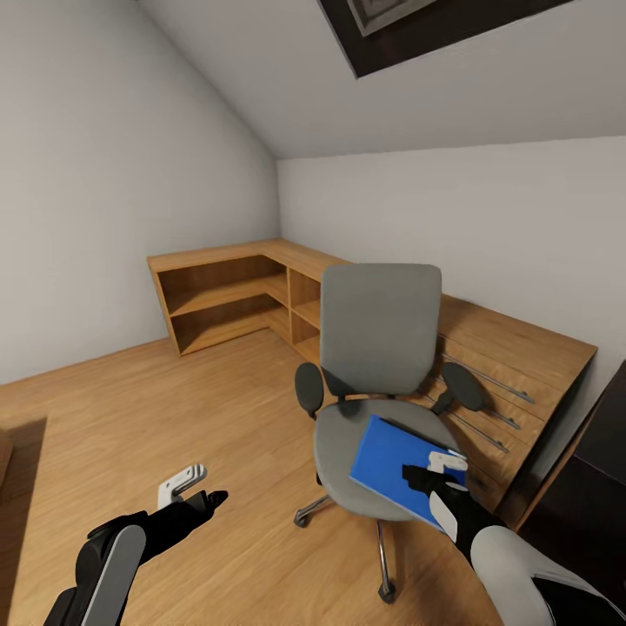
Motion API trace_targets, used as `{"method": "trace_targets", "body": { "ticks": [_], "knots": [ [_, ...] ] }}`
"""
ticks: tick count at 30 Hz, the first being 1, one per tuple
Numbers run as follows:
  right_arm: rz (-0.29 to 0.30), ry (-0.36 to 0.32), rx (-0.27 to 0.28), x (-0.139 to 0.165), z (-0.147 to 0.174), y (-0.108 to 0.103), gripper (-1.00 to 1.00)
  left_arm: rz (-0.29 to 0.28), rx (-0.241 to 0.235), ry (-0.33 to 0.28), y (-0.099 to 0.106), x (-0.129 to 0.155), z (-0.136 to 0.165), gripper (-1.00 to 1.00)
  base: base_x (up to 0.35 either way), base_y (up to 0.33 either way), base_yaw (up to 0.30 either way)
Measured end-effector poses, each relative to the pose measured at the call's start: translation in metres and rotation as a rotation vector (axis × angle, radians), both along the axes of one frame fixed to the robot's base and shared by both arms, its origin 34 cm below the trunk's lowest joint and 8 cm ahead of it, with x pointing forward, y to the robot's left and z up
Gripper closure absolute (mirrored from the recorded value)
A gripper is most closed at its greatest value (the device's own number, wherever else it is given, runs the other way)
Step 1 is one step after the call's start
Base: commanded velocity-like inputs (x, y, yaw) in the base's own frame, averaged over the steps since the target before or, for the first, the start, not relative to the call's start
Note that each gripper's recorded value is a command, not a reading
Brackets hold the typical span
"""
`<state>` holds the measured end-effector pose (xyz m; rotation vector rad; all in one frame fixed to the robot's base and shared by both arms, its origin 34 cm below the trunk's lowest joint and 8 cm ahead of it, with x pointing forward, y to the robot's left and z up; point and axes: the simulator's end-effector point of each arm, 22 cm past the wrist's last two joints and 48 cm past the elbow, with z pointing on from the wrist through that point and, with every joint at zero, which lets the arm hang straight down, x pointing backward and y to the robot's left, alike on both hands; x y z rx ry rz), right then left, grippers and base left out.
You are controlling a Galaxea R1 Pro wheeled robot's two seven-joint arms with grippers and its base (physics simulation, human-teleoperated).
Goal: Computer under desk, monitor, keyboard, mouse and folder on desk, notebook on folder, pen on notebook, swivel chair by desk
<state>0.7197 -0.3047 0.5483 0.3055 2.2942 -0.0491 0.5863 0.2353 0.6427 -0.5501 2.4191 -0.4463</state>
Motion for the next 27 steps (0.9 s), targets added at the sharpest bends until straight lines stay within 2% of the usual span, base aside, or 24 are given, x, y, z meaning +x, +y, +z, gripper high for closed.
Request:
{"method": "trace_targets", "body": {
  "ticks": [9,27],
  "knots": [
    [-0.006,0.009,0.008,-0.003,0.0,0.0,-1.0,0.0,0.0,0.002,0.0,0.0,0.003,-1.0,0.0,0.0,0.0],
    [-0.005,0.009,0.009,0.002,0.035,0.001,-1.0,-0.001,-0.002,0.002,-0.001,0.005,0.038,-1.0,0.0,0.0,0.0]
  ]
}}
